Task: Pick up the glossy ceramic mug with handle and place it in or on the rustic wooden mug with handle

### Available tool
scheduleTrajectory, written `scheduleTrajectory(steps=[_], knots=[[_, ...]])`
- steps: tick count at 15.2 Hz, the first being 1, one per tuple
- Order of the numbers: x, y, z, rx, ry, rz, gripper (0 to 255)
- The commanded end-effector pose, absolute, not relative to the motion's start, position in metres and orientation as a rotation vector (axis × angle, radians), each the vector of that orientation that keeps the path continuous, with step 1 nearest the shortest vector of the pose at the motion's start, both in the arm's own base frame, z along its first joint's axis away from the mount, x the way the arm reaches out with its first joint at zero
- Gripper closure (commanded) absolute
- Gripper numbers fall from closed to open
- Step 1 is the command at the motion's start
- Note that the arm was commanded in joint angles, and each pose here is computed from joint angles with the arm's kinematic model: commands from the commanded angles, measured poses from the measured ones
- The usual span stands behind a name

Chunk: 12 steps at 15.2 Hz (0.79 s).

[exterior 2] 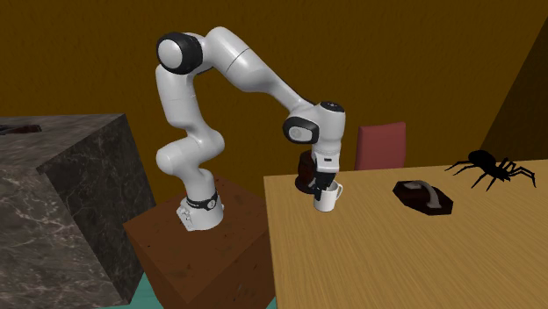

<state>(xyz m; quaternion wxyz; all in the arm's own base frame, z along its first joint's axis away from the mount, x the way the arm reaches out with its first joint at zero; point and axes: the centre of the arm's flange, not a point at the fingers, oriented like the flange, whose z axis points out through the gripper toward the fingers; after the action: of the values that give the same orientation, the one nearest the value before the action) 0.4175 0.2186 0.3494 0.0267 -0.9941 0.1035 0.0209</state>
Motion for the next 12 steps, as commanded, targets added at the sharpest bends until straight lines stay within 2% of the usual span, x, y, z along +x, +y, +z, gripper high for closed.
scheduleTrajectory(steps=[1,12], knots=[[0.417,0.219,0.355,-3.071,0.319,0.065,255],[0.417,0.219,0.413,-3.071,0.32,0.065,255]])
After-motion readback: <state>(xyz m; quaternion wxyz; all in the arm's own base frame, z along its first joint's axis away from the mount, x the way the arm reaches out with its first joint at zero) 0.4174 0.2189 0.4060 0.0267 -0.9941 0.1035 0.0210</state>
